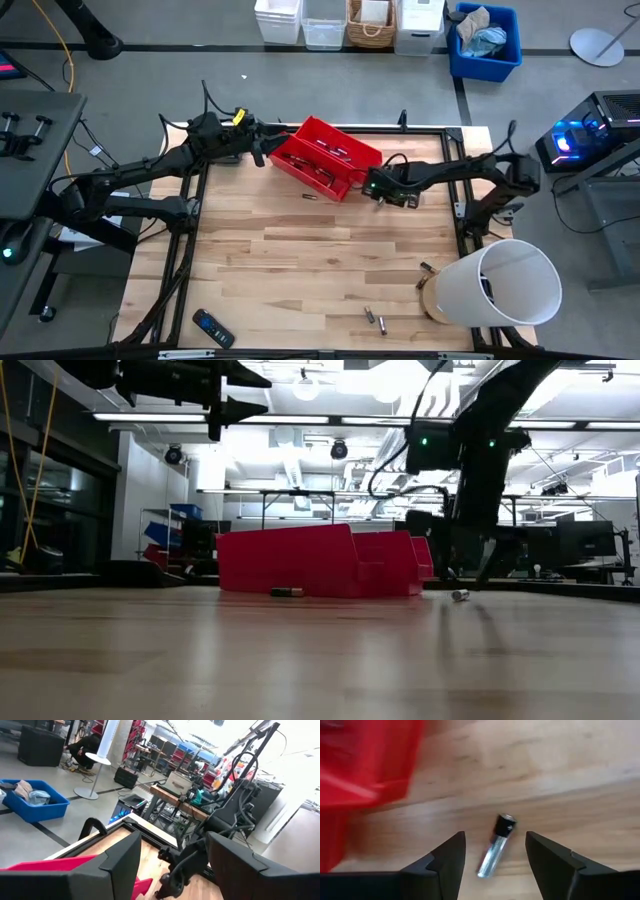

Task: Sort batteries
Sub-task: Put the silver battery into the top red bin

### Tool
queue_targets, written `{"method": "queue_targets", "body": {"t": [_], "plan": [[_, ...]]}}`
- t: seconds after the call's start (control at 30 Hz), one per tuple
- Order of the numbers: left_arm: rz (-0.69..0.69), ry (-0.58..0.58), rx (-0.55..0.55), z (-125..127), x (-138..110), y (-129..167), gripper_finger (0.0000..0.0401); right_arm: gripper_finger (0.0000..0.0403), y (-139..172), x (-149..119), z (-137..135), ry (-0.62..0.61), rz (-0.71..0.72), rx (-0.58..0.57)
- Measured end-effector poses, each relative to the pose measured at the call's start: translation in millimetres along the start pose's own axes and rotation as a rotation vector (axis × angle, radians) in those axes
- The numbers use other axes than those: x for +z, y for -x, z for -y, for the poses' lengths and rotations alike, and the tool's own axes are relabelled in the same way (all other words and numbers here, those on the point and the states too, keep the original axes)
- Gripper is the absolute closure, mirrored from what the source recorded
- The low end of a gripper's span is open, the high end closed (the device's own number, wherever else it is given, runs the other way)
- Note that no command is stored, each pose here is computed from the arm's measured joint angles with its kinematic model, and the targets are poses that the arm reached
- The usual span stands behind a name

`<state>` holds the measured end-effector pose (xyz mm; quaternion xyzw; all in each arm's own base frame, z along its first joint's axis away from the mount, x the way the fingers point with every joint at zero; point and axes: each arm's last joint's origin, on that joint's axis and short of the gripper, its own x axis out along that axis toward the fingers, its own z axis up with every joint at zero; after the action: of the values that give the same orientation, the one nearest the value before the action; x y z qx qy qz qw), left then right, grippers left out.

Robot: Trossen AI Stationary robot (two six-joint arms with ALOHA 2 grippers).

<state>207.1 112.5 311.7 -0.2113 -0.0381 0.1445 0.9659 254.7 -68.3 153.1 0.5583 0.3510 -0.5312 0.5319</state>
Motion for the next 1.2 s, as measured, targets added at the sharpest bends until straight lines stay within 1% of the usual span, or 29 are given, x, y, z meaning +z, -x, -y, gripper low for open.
{"method": "queue_targets", "body": {"t": [0.2, 0.3, 0.33, 0.4, 0.5, 0.53, 0.63, 0.7, 0.8, 0.93, 1.03, 1.13, 1.2], "plan": [[-0.002, 0.000, 0.000, 0, 0, 0, 0.0188, 0.0210, -18, -6, -1, -0.035, -0.030, -0.080], [-0.004, 0.000, 0.000, 0, 0, 0, 0.0188, 0.0227, -24, -11, 0, -0.032, -0.014, -0.108], [-0.005, 0.000, 0.000, 0, 0, 0, 0.0188, 0.0238, -24, -14, 1, -0.022, -0.007, -0.114], [-0.007, 0.000, -0.002, 0, -1, 0, 0.0188, 0.0276, -23, -18, 3, -0.001, 0.010, -0.134], [-0.008, -0.003, -0.004, 0, -1, 0, 0.0188, 0.0363, -16, -23, 8, 0.047, 0.028, -0.162], [-0.008, -0.002, -0.004, 0, -1, 0, 0.0188, 0.0371, -12, -24, 10, 0.076, 0.020, -0.174], [-0.008, -0.003, -0.004, 0, -1, 0, 0.0188, 0.0370, 5, -23, 24, 0.103, -0.008, -0.237], [-0.008, -0.011, -0.004, 0, -1, 0, 0.0188, 0.0369, 25, -16, 26, 0.091, 0.045, -0.185], [-0.007, -0.018, -0.005, 0, 0, 0, 0.0188, 0.0370, 52, -2, 36, 0.058, 0.165, -0.126], [-0.006, -0.018, -0.005, 0, 0, 0, 0.0188, 0.0370, 78, 24, 37, -0.013, 0.367, 0.043], [-0.003, -0.017, 0.001, 0, 0, 0, 0.0188, 0.0370, 82, 45, 23, -0.011, 0.445, 0.185], [0.003, -0.018, 0.001, 0, 0, 0, 0.0188, 0.0370, 76, 65, 1, 0.072, 0.426, 0.350], [0.006, -0.016, -0.001, 0, 1, 0, 0.0188, 0.0368, 66, 73, -11, 0.104, 0.392, 0.419]]}}
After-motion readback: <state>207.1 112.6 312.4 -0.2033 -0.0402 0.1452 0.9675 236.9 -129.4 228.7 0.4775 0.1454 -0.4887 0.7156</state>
